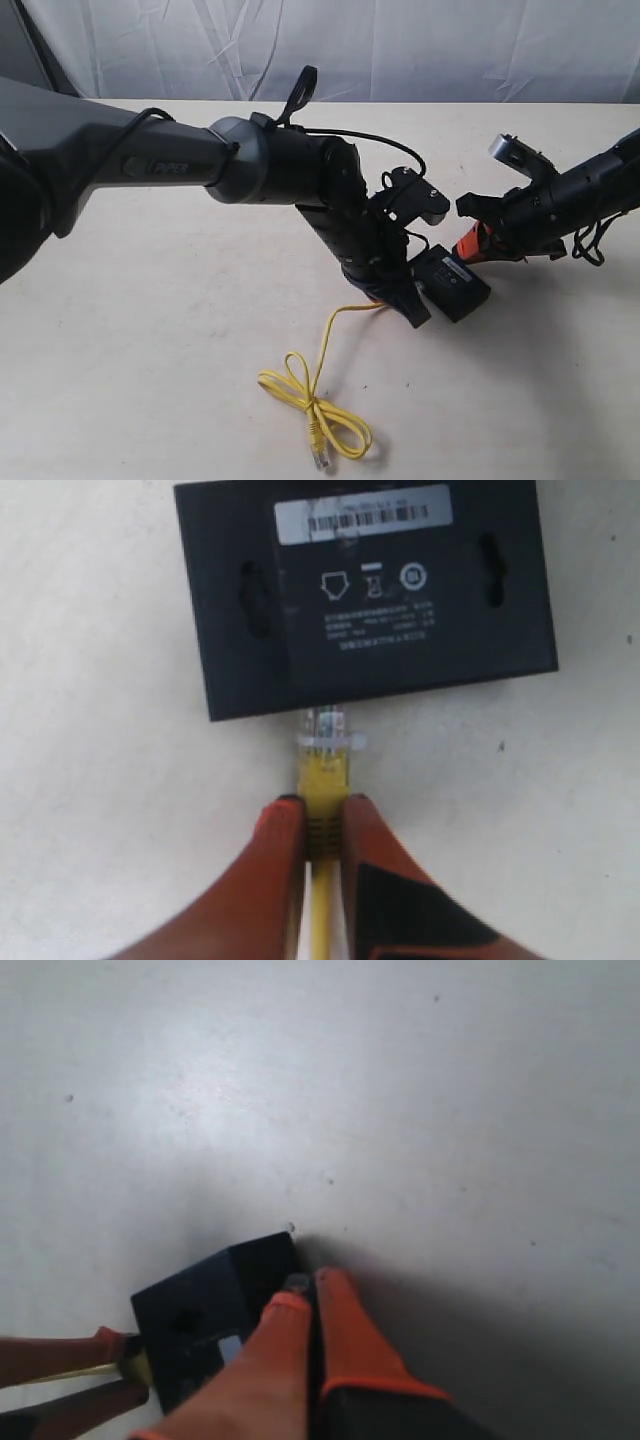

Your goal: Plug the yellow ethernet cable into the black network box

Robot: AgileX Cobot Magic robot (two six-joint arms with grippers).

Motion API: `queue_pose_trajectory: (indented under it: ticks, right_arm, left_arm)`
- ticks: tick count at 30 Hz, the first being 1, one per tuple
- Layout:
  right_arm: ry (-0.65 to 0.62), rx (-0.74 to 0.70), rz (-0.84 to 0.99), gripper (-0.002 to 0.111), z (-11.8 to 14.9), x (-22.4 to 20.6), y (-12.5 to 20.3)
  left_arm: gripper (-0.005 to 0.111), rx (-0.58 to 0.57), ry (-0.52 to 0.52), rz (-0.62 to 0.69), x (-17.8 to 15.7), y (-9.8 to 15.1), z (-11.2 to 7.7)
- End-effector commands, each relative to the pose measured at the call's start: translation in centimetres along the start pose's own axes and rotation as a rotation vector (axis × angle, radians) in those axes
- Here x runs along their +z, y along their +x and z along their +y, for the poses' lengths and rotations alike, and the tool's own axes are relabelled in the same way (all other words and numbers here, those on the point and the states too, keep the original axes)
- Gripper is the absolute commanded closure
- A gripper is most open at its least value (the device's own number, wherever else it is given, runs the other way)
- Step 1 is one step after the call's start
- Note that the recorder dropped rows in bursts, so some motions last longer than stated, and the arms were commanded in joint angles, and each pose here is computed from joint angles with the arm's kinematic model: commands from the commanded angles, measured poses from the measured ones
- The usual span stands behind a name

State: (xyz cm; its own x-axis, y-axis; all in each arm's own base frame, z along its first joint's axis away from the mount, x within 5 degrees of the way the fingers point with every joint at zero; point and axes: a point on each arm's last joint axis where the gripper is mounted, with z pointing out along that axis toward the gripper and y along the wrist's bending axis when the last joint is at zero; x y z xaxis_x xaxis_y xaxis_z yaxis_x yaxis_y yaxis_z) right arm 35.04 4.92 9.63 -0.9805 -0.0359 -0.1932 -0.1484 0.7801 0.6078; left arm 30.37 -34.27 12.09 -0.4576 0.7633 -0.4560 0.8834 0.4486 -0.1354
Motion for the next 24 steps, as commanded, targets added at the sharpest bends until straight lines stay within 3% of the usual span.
queue_pose_trajectory:
  ticks: [1, 9, 18, 24]
  right_arm:
    - [-0.097, 0.013, 0.106, 0.109, 0.9, 0.6, 1.7]
    - [-0.072, 0.007, 0.096, 0.109, 0.7, 0.7, 1.6]
    - [-0.06, 0.007, 0.087, 0.109, 0.6, 0.7, 1.5]
    - [-0.031, -0.018, 0.062, 0.109, 0.3, 0.7, 1.3]
  left_arm:
    - [0.107, -0.065, -0.042, -0.144, -0.7, -2.0, 0.7]
    - [0.107, -0.036, -0.024, -0.06, 0.3, -1.0, 0.9]
    - [0.107, -0.036, -0.018, -0.03, -1.2, -0.7, 2.0]
    - [0.107, 0.174, 0.016, 0.023, -1.2, -0.2, 1.7]
